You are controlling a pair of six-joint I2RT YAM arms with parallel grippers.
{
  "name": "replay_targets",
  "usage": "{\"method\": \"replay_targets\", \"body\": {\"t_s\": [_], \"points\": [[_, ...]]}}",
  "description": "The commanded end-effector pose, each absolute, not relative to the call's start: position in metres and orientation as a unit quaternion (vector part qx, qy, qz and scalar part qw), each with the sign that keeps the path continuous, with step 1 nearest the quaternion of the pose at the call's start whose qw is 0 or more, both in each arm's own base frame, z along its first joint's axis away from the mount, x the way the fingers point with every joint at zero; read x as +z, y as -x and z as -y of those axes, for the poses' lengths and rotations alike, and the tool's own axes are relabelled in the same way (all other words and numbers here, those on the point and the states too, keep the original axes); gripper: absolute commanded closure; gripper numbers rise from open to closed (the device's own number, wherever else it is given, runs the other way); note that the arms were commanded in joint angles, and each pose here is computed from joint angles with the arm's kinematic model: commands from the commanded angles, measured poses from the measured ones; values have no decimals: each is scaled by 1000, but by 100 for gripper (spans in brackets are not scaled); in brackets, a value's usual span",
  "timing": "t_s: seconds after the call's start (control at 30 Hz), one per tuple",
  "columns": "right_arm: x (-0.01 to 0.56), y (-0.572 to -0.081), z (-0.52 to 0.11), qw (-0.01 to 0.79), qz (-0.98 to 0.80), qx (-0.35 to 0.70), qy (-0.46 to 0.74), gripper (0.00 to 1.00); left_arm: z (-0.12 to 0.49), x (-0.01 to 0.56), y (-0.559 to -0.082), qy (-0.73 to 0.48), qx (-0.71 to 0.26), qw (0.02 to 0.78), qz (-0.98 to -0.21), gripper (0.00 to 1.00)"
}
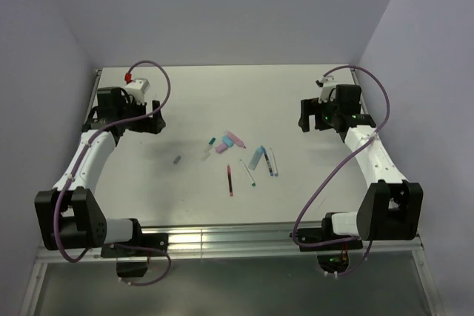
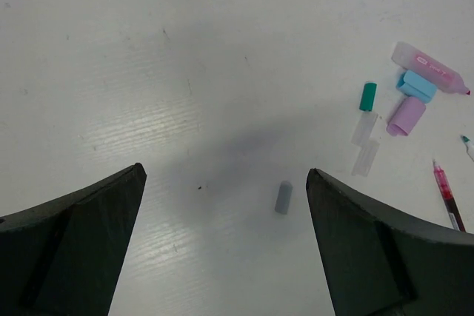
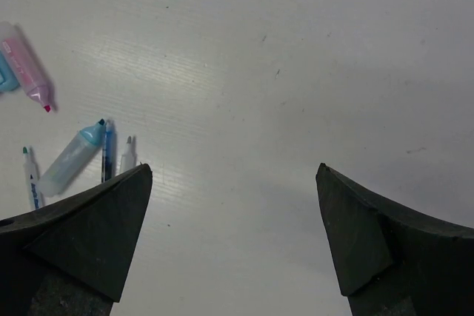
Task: Insert the pens into the pen caps
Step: Pick up the pen from the center of the board.
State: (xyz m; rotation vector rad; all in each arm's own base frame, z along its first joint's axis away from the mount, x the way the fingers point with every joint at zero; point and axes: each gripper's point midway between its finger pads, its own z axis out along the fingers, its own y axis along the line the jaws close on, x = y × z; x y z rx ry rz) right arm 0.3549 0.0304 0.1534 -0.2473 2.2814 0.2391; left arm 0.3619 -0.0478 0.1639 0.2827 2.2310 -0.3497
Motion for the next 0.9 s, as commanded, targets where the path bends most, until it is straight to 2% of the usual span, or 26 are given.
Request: {"method": "replay_targets", "body": {"t_s": [0.0,0.2,0.4,0.53,0.6,0.7,0.83,0.87], "points": [[171,-361,-30,430,-893,86,99,0,38,194,-375,-98,-101,472,-870,0],[183,-363,-26,449,-886,90,76,0,48,247,-400,-149,-107,522,-833,1],[207,-362,-21,472,-872,126,37,0,114,255,-411,-184,-135,491,-841,1],[217,-360,-5,481,-865,139,4,0,205,241,-391,-235,-166,457,-842,2],[217,-357,-4,477,-863,167,-10,0,231,230,-387,-215,-170,442,-854,6],[213,-354,10,467,-865,181,-35,0,288,209,-361,-245,-176,418,-857,7],[204,-350,21,459,-869,179,-51,0,356,175,-315,-288,-207,368,-860,16],[203,-349,23,459,-869,177,-52,0,366,152,-307,-293,-202,340,-870,17]]}}
